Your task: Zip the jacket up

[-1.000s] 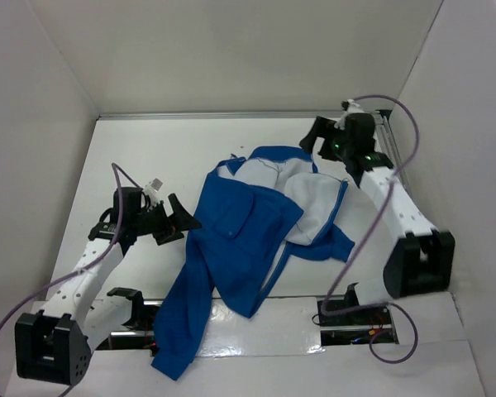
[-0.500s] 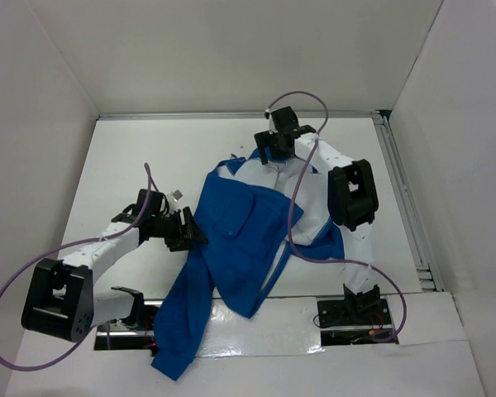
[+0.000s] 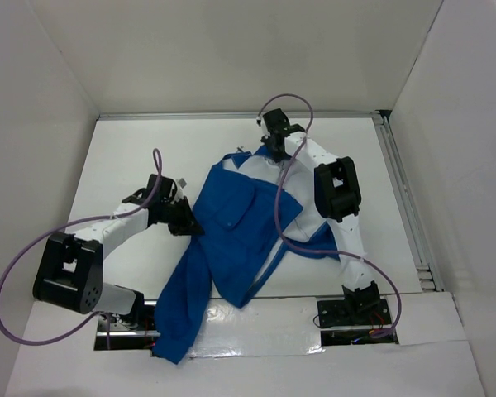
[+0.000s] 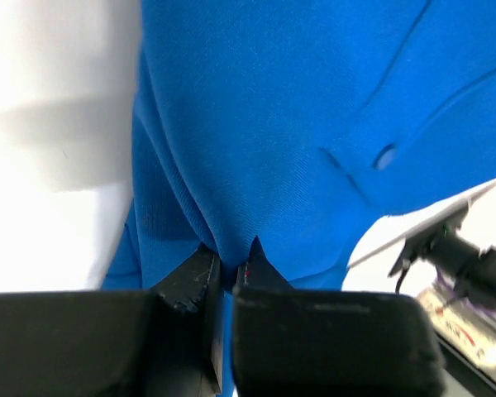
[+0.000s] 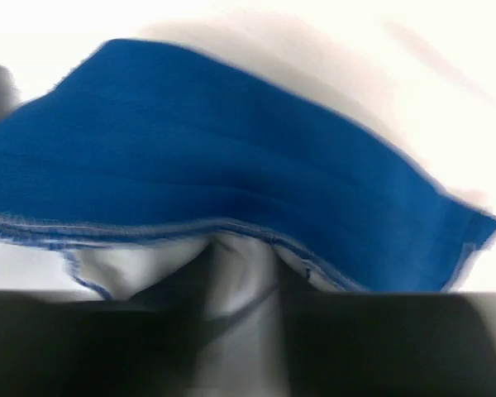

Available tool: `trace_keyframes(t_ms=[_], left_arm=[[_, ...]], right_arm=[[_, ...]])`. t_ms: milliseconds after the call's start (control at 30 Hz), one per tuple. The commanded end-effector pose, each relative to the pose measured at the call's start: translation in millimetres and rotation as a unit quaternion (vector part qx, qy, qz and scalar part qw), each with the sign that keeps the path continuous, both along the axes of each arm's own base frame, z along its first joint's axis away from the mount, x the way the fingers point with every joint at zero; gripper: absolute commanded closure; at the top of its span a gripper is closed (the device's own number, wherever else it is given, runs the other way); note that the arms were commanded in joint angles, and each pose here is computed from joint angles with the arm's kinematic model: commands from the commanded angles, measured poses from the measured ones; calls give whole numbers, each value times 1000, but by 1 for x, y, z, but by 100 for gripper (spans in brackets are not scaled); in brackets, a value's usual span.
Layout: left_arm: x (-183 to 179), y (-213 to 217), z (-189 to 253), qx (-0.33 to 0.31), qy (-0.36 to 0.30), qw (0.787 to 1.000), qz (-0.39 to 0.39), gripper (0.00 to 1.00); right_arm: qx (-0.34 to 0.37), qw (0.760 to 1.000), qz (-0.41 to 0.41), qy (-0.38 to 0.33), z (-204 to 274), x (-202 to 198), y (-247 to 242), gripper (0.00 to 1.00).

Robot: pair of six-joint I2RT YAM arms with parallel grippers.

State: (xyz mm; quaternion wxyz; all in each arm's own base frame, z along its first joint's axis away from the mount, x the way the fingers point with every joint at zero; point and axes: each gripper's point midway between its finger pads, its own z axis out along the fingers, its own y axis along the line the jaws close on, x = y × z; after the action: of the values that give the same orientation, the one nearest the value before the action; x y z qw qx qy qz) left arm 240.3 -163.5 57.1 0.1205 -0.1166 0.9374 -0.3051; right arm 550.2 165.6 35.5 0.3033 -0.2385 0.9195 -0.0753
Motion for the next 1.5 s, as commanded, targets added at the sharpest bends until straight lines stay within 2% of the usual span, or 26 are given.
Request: trace_keyframes(t_ms=[0, 33, 100, 133, 233, 367, 400, 467, 500, 533, 567, 667, 767, 800, 867, 900, 967, 1067, 1100, 1133, 1200, 1267, 1300, 1400, 1433, 1467], left_arm=[[55, 5, 33, 33, -88, 995, 24, 100], [69, 4, 48, 35, -110, 993, 26, 100], [82, 5, 62, 41, -133, 990, 28, 100], [92, 4, 76, 43, -153, 987, 30, 100], [94, 11, 99, 57, -170, 983, 43, 100], [71, 18, 124, 58, -201, 976, 56, 100], [61, 22, 138, 51, -221, 972, 65, 100], [49, 23, 155, 39, -246, 966, 66, 100], [40, 24, 174, 26, -275, 959, 61, 100], [34, 23, 184, 19, -288, 956, 59, 100], [25, 25, 203, 10, -311, 948, 58, 100], [8, 23, 229, -13, -343, 938, 49, 100], [-15, 16, 263, -54, -395, 917, 18, 100], [-24, 14, 283, -69, -423, 904, 9, 100], [-40, 10, 312, -92, -453, 887, -12, 100], [-49, 10, 325, -99, -470, 877, -19, 100], [-62, 8, 345, -112, -495, 861, -38, 100], [-84, 10, 391, -124, -556, 820, -55, 100], [-86, 11, 399, -124, -565, 814, -54, 100], [-86, 13, 413, -120, -578, 805, -49, 100], [-85, 16, 423, -114, -586, 801, -43, 100], [-72, 16, 430, -107, -597, 795, -34, 100], [-65, 15, 425, -104, -589, 801, -33, 100], [-16, 9, 397, -85, -543, 835, -15, 100], [16, 4, 372, -68, -503, 862, -8, 100], [38, 7, 357, -47, -482, 875, 11, 100]], right_arm=[[-45, 999, -20, 9, -10, 1, -20, 86], [-37, 999, -30, 2, -3, 3, -25, 100], [-4, 999, -43, -9, 12, 5, -24, 100], [19, 998, -50, -39, 42, 11, -25, 100], [83, 991, -72, -82, 90, 0, -24, 100], [175, 969, -76, -156, 163, -32, -16, 100], [217, 950, -74, -214, 213, -42, -14, 100], [239, 942, -83, -221, 214, -68, -14, 100], [264, 924, -79, -266, 255, -84, -17, 100], [274, 921, -85, -265, 251, -99, -15, 100], [293, 903, -83, -302, 287, -118, -20, 100], [312, 885, -86, -334, 304, -156, -22, 100], [343, 856, -76, -379, 340, -205, -32, 100], [359, 839, -71, -402, 363, -226, -40, 100], [367, 831, -75, -412, 380, -247, -48, 100], [386, 815, -67, -428, 404, -265, -52, 100], [402, 803, -58, -437, 423, -287, -57, 100], [431, 782, -29, -449, 451, -312, -56, 100], [441, 773, -25, -455, 465, -318, -58, 100], [437, 776, -29, -455, 466, -317, -58, 100], [437, 770, -32, -464, 479, -317, -60, 100], [425, 776, -41, -464, 475, -304, -55, 100], [421, 779, -48, -462, 471, -296, -53, 100], [397, 809, -82, -425, 438, -256, -38, 100], [376, 834, -95, -393, 409, -231, -27, 100], [378, 839, -105, -376, 396, -218, -21, 100]])
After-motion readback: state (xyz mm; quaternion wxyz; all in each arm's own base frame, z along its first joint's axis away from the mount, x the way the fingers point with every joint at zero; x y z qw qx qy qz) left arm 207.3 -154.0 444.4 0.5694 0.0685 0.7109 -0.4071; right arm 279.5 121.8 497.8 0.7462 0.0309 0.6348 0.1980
